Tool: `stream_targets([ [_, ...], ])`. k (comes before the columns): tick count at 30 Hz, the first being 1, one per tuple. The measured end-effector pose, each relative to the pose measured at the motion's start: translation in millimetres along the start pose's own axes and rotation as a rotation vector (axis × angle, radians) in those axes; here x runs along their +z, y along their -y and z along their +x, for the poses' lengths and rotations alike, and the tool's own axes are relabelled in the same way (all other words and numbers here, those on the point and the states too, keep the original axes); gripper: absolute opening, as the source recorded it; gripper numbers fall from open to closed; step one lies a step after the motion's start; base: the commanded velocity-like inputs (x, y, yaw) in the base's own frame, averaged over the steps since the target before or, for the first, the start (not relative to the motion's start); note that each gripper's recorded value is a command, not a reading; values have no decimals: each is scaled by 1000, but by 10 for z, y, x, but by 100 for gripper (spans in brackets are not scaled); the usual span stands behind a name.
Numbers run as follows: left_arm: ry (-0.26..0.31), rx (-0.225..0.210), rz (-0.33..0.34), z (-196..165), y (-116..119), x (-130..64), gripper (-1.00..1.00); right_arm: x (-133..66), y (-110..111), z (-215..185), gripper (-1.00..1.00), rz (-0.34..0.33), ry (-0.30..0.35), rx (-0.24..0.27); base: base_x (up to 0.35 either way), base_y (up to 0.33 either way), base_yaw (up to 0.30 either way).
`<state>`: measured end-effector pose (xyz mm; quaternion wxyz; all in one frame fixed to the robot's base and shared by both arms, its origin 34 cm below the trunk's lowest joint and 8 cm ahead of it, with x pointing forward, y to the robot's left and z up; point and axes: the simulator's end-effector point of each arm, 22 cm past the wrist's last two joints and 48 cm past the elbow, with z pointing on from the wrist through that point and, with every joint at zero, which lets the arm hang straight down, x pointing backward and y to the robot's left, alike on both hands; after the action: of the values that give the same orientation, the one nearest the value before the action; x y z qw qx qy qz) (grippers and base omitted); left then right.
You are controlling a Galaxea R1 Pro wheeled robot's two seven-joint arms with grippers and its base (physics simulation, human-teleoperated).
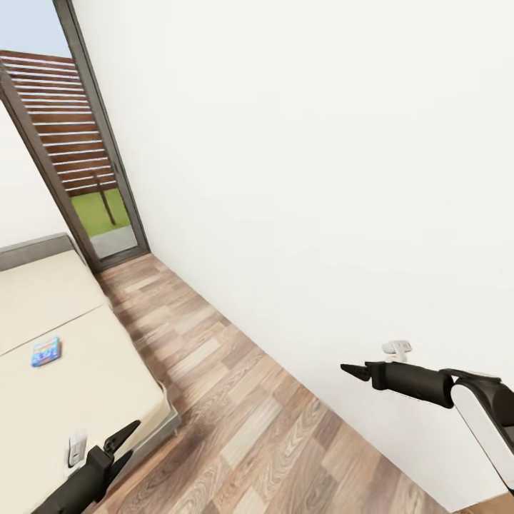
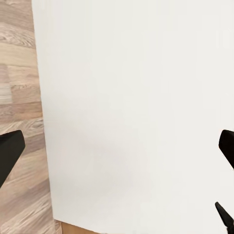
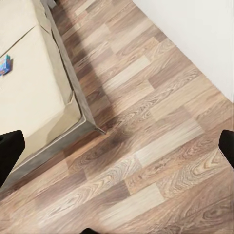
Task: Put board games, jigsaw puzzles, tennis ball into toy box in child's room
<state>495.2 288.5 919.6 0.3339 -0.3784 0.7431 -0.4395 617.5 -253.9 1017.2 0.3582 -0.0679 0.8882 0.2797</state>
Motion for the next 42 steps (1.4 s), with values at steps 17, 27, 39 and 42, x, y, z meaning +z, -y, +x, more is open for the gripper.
stream_targets([
  [17, 1, -5, -14, 7, -53, -3, 100, -1, -2, -3, 100, -1, 0, 1, 262, -223, 31],
  [27, 2, -6, -12, 6, -55, -4, 100, 1, 4, -9, 100, 3, 0, 2, 283, -184, 221],
  [39, 2, -13, -14, 0, -57, 6, 100, 9, 27, -17, 100, 14, 2, 1, 141, -84, 288],
  [42, 2, -14, -6, 0, -36, 11, 100, 9, 89, -18, 100, 42, 1, 1, 26, -15, 298],
])
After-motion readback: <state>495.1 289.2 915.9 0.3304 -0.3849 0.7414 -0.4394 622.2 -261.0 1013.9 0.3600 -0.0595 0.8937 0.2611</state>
